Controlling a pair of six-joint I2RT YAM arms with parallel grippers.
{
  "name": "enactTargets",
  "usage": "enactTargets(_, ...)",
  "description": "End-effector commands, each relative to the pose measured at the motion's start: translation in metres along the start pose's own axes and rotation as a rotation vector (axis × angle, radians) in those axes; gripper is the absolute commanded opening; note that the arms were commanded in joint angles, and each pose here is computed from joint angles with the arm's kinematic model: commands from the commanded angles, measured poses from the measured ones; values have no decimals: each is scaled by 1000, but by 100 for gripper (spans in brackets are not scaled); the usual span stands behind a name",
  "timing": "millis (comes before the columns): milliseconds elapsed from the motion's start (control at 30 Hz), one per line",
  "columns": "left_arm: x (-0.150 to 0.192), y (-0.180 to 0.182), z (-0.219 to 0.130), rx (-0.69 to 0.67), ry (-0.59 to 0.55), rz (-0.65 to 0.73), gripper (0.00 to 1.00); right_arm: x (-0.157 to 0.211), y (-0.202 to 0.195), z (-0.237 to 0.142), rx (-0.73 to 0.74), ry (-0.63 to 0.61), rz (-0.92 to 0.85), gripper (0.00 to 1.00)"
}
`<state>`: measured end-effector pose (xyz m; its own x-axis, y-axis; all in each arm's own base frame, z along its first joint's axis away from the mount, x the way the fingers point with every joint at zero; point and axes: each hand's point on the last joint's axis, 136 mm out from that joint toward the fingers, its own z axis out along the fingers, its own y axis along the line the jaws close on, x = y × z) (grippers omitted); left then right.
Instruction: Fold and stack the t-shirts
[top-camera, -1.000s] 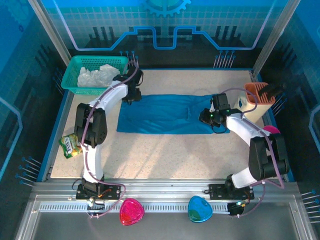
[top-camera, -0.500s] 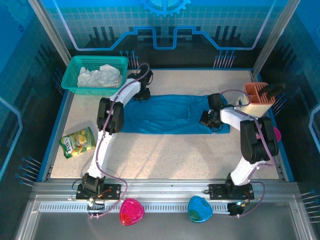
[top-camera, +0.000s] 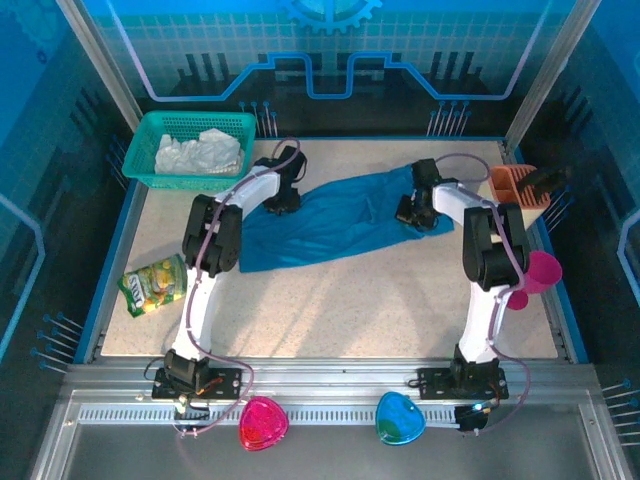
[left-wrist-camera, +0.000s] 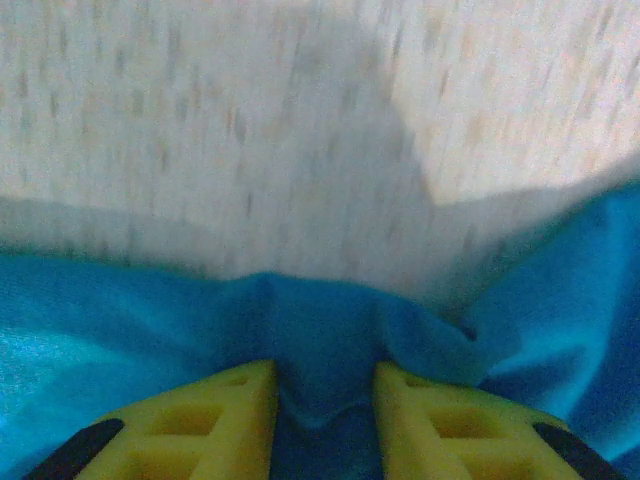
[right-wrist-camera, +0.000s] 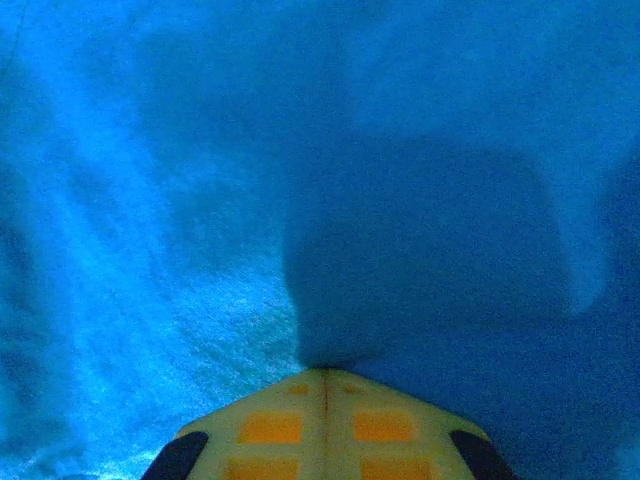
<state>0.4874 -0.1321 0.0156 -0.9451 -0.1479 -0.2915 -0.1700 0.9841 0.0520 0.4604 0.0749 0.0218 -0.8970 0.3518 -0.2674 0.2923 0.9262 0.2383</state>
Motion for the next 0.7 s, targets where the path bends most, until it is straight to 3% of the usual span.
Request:
enactTargets(0, 75, 13, 16, -26, 186, -27, 32, -5, 2, 20, 0, 90, -49, 0)
enactTargets(267, 150, 20, -32, -13, 230, -73, 33, -48, 45, 53, -112, 157, -139, 0)
enactTargets(667, 250, -45, -52, 75, 343, -63, 34, -40, 117, 82, -293, 206, -171, 0)
